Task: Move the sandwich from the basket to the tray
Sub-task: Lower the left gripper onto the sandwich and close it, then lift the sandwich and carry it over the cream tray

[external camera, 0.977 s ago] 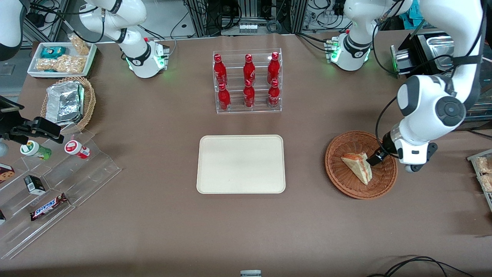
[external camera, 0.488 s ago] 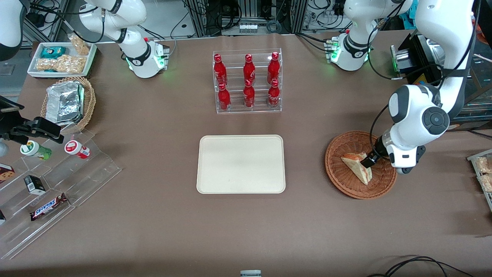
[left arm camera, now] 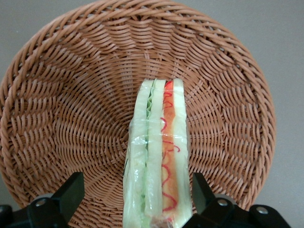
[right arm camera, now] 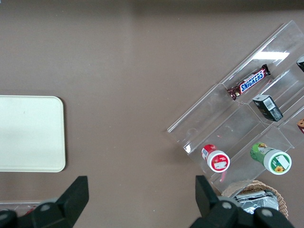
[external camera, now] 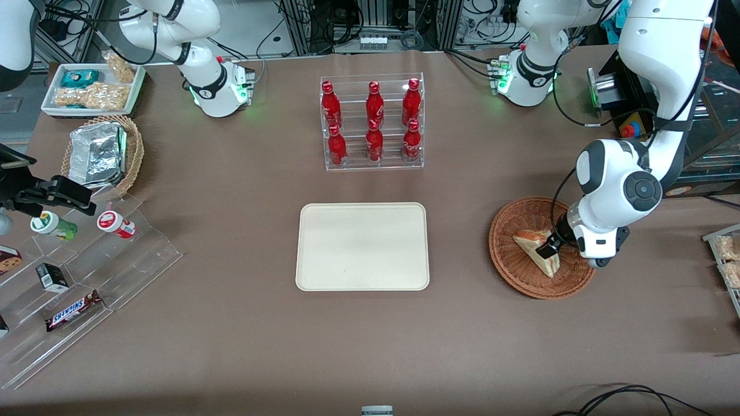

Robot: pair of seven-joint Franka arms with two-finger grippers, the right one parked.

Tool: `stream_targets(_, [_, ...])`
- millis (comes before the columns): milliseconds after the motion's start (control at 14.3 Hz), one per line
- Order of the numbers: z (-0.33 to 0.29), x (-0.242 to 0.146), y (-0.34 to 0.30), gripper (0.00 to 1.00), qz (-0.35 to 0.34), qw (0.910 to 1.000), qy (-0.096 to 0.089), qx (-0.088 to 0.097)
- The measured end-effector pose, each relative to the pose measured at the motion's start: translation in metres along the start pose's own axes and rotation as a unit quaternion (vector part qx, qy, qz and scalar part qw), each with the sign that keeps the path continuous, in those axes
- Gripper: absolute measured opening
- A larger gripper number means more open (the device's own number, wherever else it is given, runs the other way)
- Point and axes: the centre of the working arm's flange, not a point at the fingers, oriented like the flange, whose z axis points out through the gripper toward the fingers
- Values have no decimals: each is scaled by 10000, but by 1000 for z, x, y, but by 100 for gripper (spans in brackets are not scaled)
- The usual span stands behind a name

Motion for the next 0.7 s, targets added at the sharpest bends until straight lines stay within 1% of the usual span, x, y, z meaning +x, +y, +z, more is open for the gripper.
stream_targets(209, [11, -1, -1, 100, 4, 10000, -77, 61])
stream_targets(349, [19, -6, 2, 95, -62, 9998, -133, 107])
stream_targets(488, [22, -12, 7, 75, -231, 9995, -150, 126])
stream_targets(628, [18, -13, 13, 53, -285, 9995, -119, 89])
stream_targets(698, [14, -12, 15, 45, -283, 9995, -102, 66])
